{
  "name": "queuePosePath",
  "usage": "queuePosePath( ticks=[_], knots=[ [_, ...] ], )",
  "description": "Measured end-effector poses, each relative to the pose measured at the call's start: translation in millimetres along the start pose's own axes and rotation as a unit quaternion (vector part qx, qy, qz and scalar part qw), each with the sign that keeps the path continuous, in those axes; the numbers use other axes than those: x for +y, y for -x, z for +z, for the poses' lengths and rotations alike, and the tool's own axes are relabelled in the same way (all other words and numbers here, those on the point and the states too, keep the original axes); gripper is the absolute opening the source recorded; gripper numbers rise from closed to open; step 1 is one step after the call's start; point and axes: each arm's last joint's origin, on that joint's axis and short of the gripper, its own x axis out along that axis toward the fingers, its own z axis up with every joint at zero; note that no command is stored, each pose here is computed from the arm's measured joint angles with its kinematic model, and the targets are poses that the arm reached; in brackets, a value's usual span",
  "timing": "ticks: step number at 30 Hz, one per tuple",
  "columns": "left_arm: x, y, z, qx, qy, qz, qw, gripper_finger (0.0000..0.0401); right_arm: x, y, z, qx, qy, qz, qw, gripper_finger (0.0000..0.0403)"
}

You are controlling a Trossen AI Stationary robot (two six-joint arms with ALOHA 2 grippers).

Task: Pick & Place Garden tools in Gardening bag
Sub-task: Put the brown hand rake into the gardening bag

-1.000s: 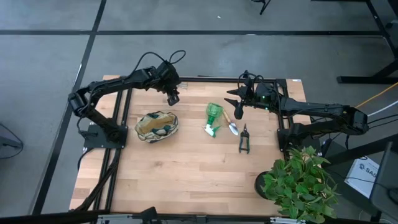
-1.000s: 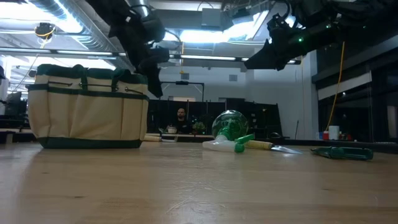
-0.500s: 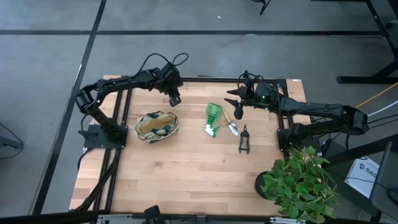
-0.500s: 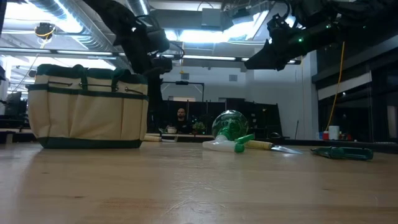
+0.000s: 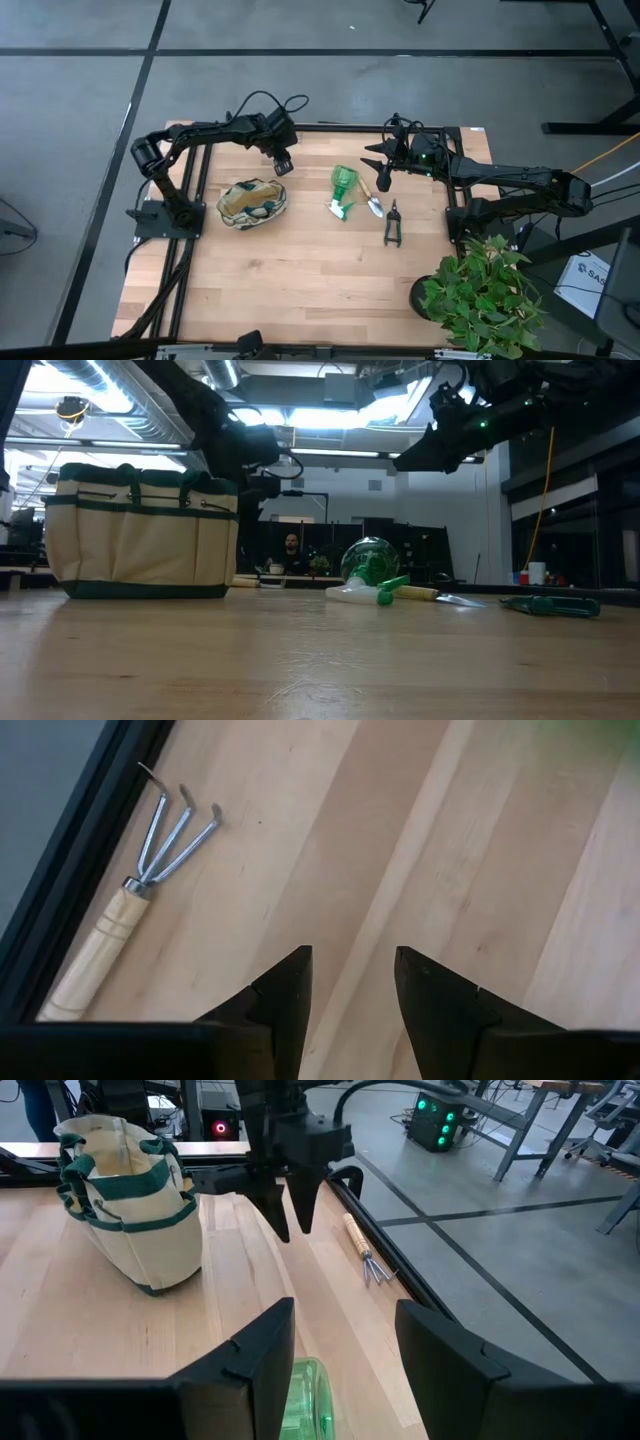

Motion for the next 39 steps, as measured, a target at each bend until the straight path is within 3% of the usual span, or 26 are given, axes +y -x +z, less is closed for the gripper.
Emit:
queuePosePath(
  ticks=[24,39],
  knots=[
    [-17.3,2.1,3.3,-0.008,-0.024,-0.028,0.999,0.0141,0.0,0.0,0.0,0.000,0.000,0.000,1.000,0.0179],
    [-12.1,1.0,2.5,-0.006,-0.015,-0.021,1.000,0.0141,0.0,0.0,0.0,0.000,0.000,0.000,1.000,0.0179]
  ],
)
